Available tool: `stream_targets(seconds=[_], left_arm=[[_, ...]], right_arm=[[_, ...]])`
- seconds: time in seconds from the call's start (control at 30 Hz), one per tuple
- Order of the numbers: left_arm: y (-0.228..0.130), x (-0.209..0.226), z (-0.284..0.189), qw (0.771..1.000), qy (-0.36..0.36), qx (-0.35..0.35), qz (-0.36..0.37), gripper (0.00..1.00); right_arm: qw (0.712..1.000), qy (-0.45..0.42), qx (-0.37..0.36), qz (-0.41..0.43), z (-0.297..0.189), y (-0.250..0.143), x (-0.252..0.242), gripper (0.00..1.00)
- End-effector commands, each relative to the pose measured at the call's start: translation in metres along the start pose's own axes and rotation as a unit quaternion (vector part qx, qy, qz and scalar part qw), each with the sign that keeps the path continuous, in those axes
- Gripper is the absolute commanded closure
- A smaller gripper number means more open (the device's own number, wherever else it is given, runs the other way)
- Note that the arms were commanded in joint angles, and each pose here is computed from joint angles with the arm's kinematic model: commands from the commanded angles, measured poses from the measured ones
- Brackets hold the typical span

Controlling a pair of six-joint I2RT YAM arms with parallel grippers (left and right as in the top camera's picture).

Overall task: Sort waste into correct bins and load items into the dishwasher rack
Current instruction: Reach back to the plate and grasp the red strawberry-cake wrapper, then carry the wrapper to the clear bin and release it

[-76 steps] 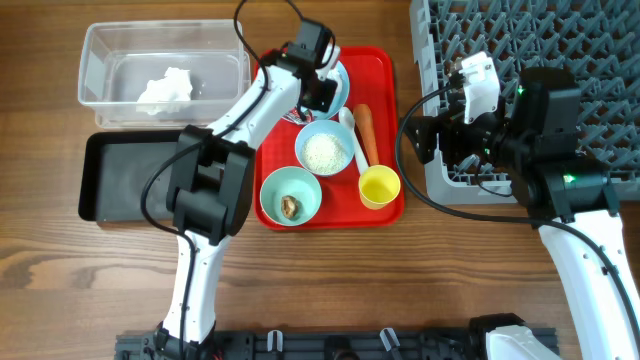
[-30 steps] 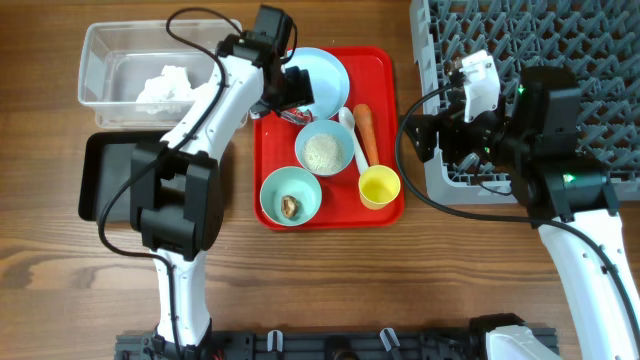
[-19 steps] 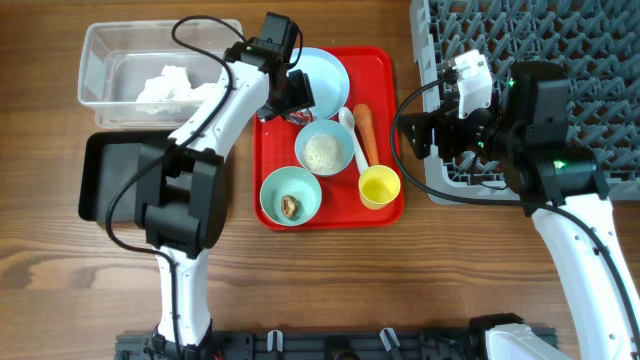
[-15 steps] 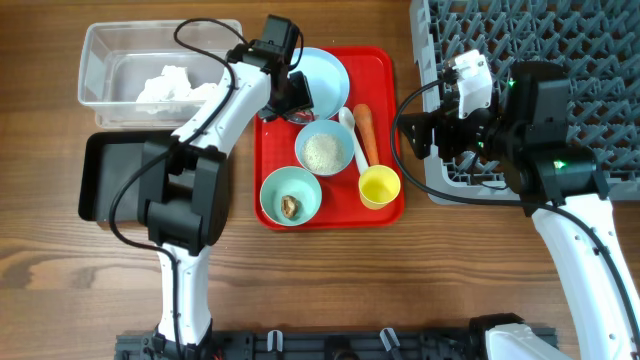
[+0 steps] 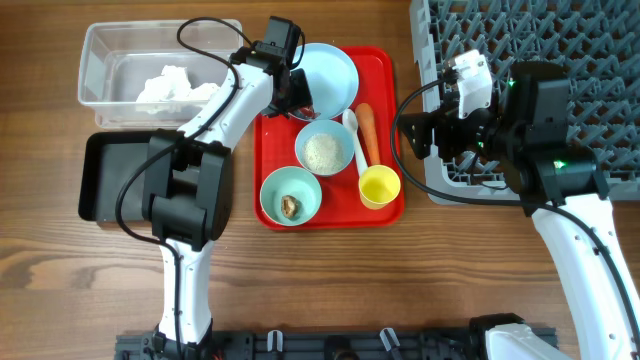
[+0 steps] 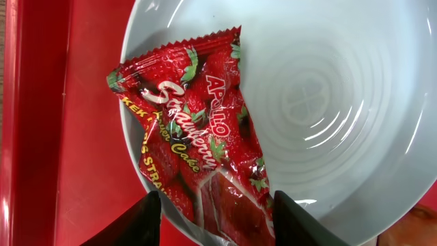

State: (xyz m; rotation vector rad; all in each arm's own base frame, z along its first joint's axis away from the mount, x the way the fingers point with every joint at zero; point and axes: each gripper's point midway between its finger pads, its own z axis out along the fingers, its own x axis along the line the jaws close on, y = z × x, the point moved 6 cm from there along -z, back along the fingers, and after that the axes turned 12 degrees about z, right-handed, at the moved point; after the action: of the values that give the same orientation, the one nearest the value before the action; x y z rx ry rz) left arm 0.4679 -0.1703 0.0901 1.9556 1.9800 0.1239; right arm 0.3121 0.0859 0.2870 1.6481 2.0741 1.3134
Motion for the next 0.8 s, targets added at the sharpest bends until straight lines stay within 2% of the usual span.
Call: stream_targets(seconds=[0.0,0.13,0.43,0.57,0.73,0.77], left_arm=[[-0.006,0.0,0.012,1.0,-0.004,0.015,-0.003,0.5],[-0.003,-0.002,0.009,1.0,-0.009,0.006,-0.002,0.51],[0.013,-0.008,0.022,0.998,-0.022,-0.041,0.03,0.42],[0.008,-0.006,0.041,0.999,-0.019,-0.029,0.031,0.34],[0.008,-0.004,0.043,0.999,-0.01,-0.034,0.033,0.14],[0.008,-0.004,0.045,0.999,-0.01,-0.032,0.032,0.14]], right_arm=[[1.0,0.004,-0.004,0.002,0.001,0.005,0.0,0.0],[1.0,0.004,-0.005,0.002,0.001,0.006,0.0,0.0],[1.0,0.004,-0.004,0.003,0.001,0.005,0.0,0.0],[1.0,0.004,-0.004,0.003,0.001,0.005,0.0,0.0],[1.0,0.004,-0.004,0.004,0.001,0.005,0.0,0.0],[1.0,0.004,-0.004,0.004,0.001,0.005,0.001,0.0]])
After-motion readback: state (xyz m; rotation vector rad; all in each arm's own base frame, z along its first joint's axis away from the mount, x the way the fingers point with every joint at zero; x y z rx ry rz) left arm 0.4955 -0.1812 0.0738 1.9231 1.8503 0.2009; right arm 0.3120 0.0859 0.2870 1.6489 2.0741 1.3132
